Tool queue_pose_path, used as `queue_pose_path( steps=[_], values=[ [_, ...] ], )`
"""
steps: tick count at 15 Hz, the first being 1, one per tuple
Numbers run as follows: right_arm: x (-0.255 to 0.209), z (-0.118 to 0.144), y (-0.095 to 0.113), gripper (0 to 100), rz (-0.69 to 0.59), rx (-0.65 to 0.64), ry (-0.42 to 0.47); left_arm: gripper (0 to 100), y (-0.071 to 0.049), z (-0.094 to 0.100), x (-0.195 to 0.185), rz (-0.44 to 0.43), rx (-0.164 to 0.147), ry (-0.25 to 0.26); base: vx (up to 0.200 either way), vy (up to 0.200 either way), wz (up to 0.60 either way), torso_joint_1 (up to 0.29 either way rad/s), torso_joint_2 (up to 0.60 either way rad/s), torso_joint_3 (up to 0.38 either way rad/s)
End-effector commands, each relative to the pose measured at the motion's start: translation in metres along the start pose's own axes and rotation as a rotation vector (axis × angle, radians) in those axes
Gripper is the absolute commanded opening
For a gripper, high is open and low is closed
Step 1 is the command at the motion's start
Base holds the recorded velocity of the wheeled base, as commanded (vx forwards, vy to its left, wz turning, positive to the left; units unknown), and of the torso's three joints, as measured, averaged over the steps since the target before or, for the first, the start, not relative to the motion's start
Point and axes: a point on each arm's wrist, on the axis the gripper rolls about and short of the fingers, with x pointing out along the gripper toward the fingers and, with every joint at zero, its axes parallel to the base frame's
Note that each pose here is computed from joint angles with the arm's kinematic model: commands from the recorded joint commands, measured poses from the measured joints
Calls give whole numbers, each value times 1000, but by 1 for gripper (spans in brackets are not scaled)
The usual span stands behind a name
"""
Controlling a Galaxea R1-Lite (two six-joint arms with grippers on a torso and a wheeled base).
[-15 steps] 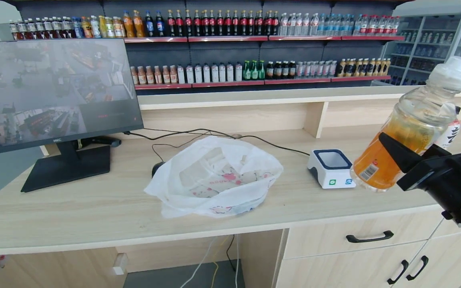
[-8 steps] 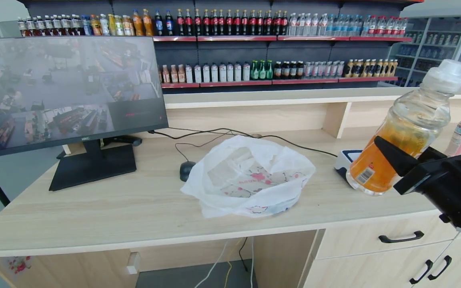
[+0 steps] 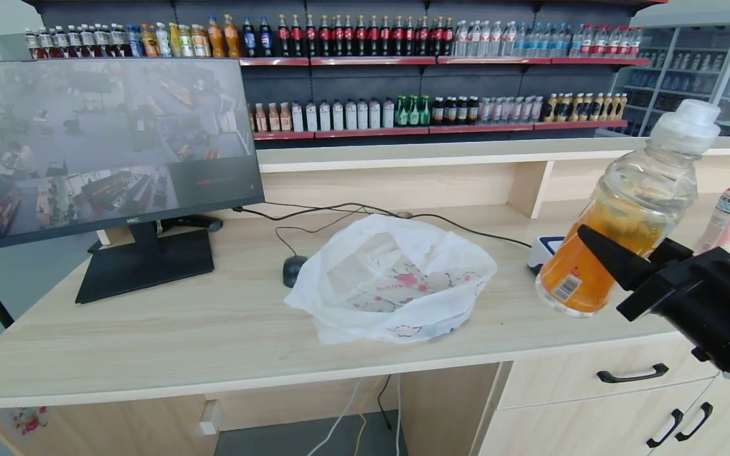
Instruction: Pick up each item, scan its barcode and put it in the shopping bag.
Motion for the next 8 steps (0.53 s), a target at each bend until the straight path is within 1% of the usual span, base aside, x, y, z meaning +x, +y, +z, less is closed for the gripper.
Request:
queue_pose_path(
  steps=[1, 3, 4, 6, 7, 8],
  values=[
    [20, -1, 5, 0, 43, -1, -20, 100, 0, 0, 0, 1, -1, -2, 0, 0, 0, 0, 0, 0],
    [55, -1, 34, 0, 146, 33, -71, 100, 0, 0, 0, 1, 0, 0, 0, 0, 0, 0, 0, 0],
    [67, -6, 46, 0, 175, 45, -75, 100, 0, 0, 0, 1, 0, 0, 0, 0, 0, 0, 0, 0],
    [91, -14, 69, 0, 203, 69, -76, 100, 0, 0, 0, 1, 2, 0, 0, 0, 0, 0, 0, 0],
    [104, -22, 83, 0, 193, 88, -66, 100, 0, 0, 0, 1, 2, 0, 0, 0, 0, 0, 0, 0],
    [110, -26, 89, 0, 192, 98, -64, 100, 0, 0, 0, 1, 2, 0, 0, 0, 0, 0, 0, 0]
  ],
)
